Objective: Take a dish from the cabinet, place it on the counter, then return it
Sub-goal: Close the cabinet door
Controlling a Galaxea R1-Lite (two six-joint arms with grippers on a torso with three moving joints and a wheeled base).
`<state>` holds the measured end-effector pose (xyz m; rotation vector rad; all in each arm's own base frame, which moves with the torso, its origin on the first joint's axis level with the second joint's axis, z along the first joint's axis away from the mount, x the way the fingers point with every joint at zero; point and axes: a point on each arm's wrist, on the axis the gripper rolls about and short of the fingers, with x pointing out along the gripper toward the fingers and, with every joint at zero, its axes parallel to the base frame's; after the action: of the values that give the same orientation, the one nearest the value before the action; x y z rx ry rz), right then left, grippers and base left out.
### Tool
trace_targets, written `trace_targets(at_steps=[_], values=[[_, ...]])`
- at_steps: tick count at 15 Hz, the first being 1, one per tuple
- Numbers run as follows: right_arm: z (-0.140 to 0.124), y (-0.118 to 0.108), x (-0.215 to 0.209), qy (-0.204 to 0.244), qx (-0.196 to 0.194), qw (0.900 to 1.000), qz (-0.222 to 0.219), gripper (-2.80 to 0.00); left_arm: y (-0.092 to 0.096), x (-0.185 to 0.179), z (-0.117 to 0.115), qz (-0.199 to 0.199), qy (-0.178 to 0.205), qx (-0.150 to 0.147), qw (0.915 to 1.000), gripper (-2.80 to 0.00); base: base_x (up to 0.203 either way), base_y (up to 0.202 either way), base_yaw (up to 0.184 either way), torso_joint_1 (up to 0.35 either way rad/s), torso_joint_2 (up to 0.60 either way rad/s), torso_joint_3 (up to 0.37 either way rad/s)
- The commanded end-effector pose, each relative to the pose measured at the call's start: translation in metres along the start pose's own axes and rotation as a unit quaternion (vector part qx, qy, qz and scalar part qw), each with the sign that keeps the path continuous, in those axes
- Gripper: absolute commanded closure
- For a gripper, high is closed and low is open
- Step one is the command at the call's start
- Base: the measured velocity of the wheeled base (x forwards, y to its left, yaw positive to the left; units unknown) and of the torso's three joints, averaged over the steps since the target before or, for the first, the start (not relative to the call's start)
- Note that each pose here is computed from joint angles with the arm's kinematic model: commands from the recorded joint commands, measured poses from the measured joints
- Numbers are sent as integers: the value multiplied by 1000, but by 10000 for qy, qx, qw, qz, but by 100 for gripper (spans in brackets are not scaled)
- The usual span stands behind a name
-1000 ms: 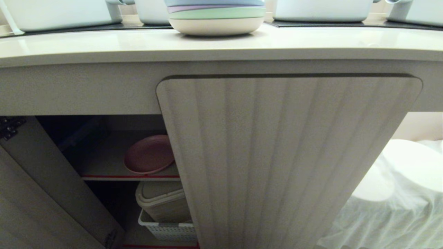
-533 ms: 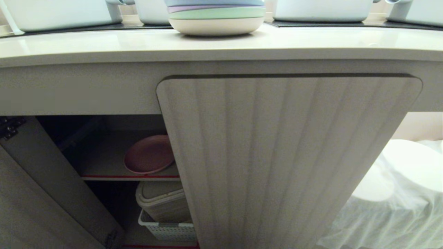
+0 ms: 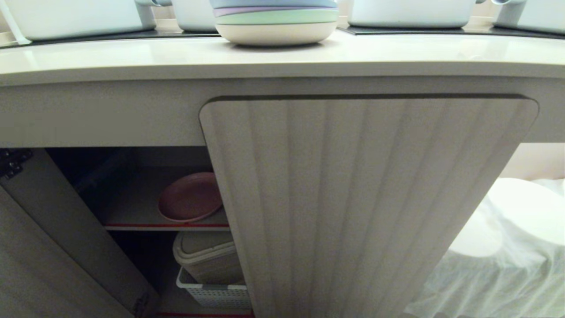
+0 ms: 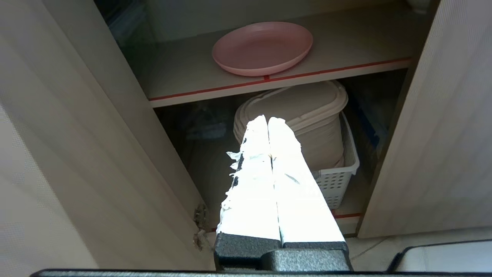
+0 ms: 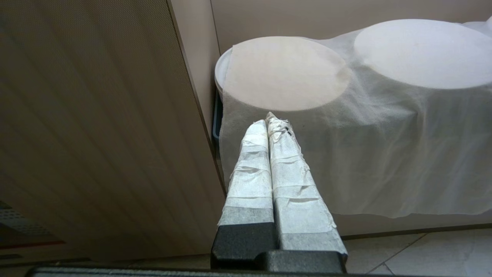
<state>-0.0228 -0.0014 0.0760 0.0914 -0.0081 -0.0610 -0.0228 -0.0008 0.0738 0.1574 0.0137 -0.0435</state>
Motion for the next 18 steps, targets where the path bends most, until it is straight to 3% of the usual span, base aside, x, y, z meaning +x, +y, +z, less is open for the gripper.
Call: trace_targets(at_steps=[1,6,18], values=[[0,0,0,-4,4,10000,0,0,0,0,0,-1,-9,63,10000,0,0,0,0,0,0,0],[0,0,0,-4,4,10000,0,0,0,0,0,21,-6,-97,10000,0,0,0,0,0,0,0],[0,0,0,-4,4,10000,0,0,0,0,0,13,-7,-90,10000,0,0,0,0,0,0,0]])
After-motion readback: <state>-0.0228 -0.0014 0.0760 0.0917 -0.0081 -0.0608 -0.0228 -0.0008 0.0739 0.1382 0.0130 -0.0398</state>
